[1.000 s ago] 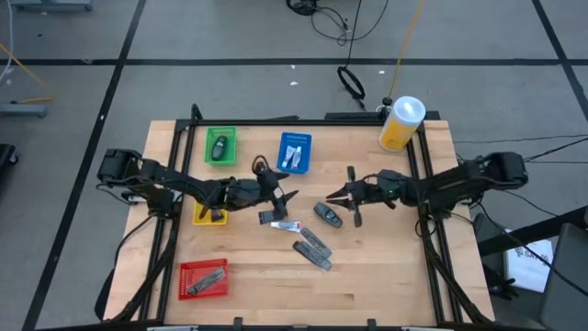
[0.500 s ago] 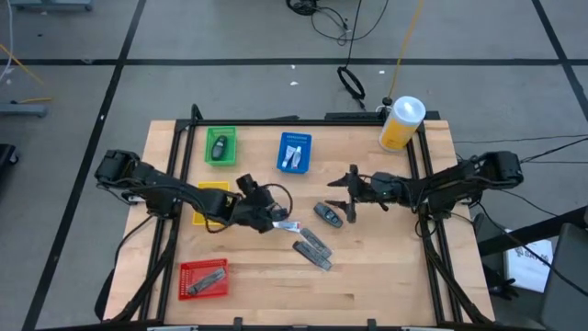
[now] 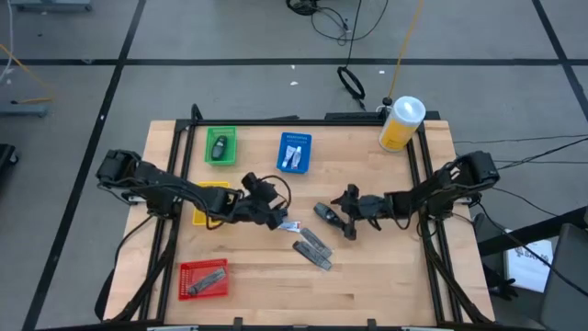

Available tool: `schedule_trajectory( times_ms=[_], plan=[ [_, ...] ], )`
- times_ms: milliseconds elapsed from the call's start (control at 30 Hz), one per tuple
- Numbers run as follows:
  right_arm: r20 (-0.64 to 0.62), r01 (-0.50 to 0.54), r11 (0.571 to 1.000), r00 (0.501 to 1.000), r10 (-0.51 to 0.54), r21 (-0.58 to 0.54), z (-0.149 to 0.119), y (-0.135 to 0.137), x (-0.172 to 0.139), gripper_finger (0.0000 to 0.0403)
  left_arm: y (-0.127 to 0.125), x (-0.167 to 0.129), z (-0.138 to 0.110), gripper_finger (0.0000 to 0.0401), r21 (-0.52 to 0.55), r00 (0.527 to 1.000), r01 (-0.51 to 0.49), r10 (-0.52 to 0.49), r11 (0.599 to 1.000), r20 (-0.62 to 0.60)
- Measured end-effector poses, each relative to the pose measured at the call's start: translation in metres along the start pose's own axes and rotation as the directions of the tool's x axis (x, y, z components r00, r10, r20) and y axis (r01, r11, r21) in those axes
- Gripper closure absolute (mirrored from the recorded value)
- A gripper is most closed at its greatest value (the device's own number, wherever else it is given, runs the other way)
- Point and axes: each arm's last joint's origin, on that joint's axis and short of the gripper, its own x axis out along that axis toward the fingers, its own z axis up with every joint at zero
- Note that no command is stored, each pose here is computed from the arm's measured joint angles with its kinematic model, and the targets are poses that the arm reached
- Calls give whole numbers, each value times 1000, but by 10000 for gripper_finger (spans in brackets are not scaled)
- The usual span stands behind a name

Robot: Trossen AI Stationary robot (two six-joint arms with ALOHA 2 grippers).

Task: Pick & Place Travel size toiletries
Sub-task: Put the black deodorant in the green bin

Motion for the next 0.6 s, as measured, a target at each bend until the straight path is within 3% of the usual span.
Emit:
schedule_trajectory(
  times_ms=[167,333,467,600],
  plan=[
    [-37,-15,999,999,14,-44,-10,5,4,119,-12,22,9,119,39,990,58,-62,998,129],
    [-35,-15,999,999,14,-31,-13,5,7,193,-17,54,16,119,147,943,183,-215,972,252],
    [-13,-19,999,1000,19,-32,-9,6,6,213,-17,66,25,119,270,890,286,-359,919,280],
    [42,-18,1000,999,19,-16,1,4,2,213,-18,68,35,118,390,815,399,-516,830,264]
  ],
)
